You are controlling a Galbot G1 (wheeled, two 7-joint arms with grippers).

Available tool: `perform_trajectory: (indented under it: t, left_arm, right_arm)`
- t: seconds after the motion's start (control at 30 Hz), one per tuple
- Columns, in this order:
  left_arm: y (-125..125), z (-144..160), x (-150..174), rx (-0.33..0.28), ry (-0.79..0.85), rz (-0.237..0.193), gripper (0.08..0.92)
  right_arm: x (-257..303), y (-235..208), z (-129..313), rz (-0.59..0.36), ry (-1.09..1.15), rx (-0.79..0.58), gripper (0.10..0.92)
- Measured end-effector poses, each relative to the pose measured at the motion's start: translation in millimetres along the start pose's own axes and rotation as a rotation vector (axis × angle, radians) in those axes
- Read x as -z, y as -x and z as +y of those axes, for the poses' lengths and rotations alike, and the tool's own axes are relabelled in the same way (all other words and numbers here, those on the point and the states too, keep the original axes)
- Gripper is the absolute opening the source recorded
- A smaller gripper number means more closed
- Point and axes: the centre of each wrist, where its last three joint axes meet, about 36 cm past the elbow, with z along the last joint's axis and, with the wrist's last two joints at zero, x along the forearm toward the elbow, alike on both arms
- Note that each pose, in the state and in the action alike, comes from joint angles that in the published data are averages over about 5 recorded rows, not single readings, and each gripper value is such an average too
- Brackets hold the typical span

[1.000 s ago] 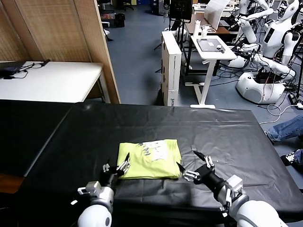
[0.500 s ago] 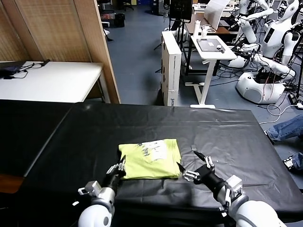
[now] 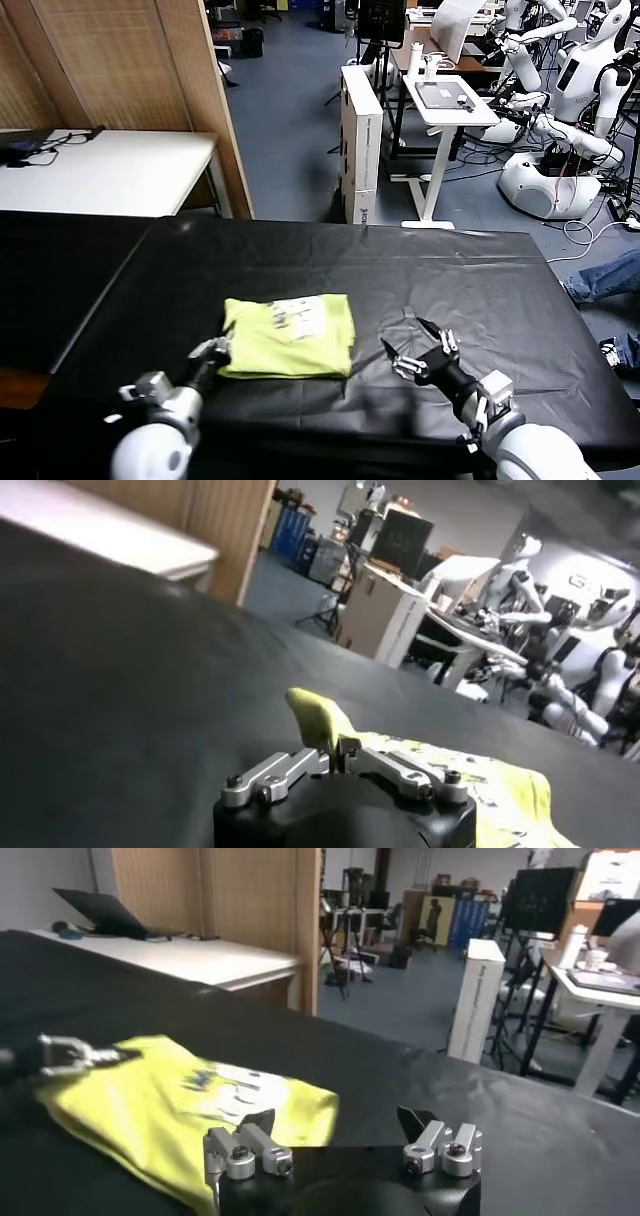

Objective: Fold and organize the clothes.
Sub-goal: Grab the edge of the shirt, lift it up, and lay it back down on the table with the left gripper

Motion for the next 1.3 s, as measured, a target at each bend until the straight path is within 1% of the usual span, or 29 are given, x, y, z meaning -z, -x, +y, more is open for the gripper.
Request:
perform_trajectory:
  t: [0.13,0.23,0.33,0.43,0.5,0.57,0.67,0.73,0.8,0.9,1.07,1.17,1.3]
  left_arm:
    - [-12,32,28,0.015,0.051,-0.002,0.184]
    - [-20,59,51,0.037,0.100,-0.003,0.184]
    - [-29,87,83,0.070,0.163,-0.009,0.184]
    - [-38,105,122,0.101,0.223,-0.029,0.184]
    - [-45,108,145,0.119,0.256,-0.042,0.184]
    - [-50,104,162,0.135,0.285,-0.052,0.184]
    - [-54,85,172,0.150,0.323,-0.057,0.184]
    - [-54,65,166,0.145,0.335,-0.054,0.184]
    - [-53,43,152,0.121,0.326,-0.045,0.184]
    - [-48,8,121,0.058,0.270,-0.018,0.184]
    - [-31,-42,70,-0.058,0.124,0.053,0.184]
    - [-18,-64,47,-0.106,0.061,0.088,0.184]
    - [-3,-83,27,-0.144,0.025,0.113,0.184]
  right_arm:
    - [-8,4,-1,0.010,0.012,-0.018,0.907]
    - [-13,6,-2,0.016,0.021,-0.028,0.907]
    - [-16,8,-3,0.021,0.029,-0.035,0.907]
    - [-19,9,-3,0.023,0.036,-0.040,0.907]
    - [-22,11,-2,0.025,0.039,-0.042,0.907]
    - [-24,12,0,0.027,0.041,-0.042,0.907]
    - [-27,12,2,0.031,0.043,-0.040,0.907]
    - [-28,11,3,0.034,0.043,-0.041,0.907]
    - [-29,9,3,0.037,0.042,-0.045,0.907]
    - [-30,7,2,0.042,0.038,-0.052,0.907]
    - [-35,4,8,0.052,0.042,-0.054,0.907]
    - [-35,5,12,0.054,0.047,-0.047,0.907]
    - [-33,8,15,0.051,0.050,-0.030,0.907]
